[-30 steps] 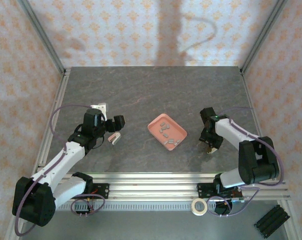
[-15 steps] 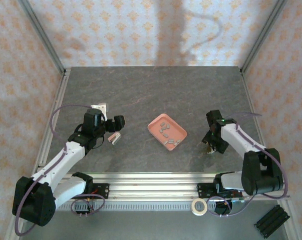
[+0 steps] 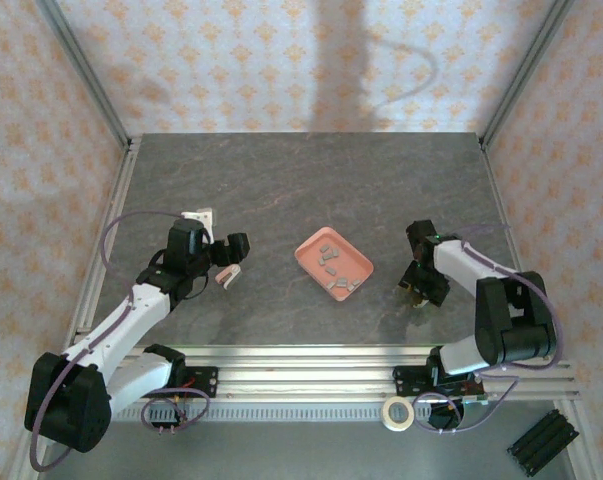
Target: Load the staples into the stapler
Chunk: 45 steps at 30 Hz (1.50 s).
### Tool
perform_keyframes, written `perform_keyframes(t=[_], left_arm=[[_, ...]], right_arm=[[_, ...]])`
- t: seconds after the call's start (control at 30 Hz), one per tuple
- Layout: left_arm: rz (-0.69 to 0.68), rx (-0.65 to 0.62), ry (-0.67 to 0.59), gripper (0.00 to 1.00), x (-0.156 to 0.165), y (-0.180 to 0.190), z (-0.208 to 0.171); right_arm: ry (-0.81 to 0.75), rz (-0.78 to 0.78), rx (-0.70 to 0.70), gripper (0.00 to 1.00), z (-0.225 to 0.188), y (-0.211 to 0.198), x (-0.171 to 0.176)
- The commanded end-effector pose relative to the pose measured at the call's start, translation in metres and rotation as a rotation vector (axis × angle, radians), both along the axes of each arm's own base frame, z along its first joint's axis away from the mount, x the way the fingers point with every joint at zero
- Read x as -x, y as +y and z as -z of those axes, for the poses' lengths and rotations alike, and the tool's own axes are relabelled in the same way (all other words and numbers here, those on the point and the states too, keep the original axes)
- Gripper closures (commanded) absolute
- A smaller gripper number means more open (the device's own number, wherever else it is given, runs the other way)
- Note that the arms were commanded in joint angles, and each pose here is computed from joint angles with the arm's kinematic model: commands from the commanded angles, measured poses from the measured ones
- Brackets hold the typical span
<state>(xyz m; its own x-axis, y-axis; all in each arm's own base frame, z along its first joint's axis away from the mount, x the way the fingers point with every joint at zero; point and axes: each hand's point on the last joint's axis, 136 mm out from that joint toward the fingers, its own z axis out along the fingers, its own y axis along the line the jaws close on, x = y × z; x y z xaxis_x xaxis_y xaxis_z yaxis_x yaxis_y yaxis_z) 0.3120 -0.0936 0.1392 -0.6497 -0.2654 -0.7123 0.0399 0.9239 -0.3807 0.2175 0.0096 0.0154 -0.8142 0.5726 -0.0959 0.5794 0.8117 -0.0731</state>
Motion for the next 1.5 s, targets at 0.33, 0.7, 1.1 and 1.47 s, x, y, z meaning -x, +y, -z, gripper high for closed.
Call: perform_keyframes(t=[0.33, 0.7, 1.1, 1.47], left_arm=[[0.034, 0.022, 0.002, 0.13, -0.004, -0.009, 0.005], [0.303, 0.263, -0.102, 0.26, 0.023, -0.085, -0.017], [0.577, 0.415, -0.234, 0.28, 0.065, -0.18, -0.027], [0.679, 0.405, -0.304, 0.29, 0.068, -0.216, -0.039]], right_arm=[[-0.08, -0.034, 0.072, 0.59, -0.012, -0.013, -0.022], [-0.585, -0.144, -0.239, 0.67, -0.09, 0.079, -0.065], [-0.854, -0.362, -0.529, 0.67, -0.161, 0.212, -0.078], [-0.889, -0.424, -0.616, 0.67, -0.176, 0.247, -0.062]])
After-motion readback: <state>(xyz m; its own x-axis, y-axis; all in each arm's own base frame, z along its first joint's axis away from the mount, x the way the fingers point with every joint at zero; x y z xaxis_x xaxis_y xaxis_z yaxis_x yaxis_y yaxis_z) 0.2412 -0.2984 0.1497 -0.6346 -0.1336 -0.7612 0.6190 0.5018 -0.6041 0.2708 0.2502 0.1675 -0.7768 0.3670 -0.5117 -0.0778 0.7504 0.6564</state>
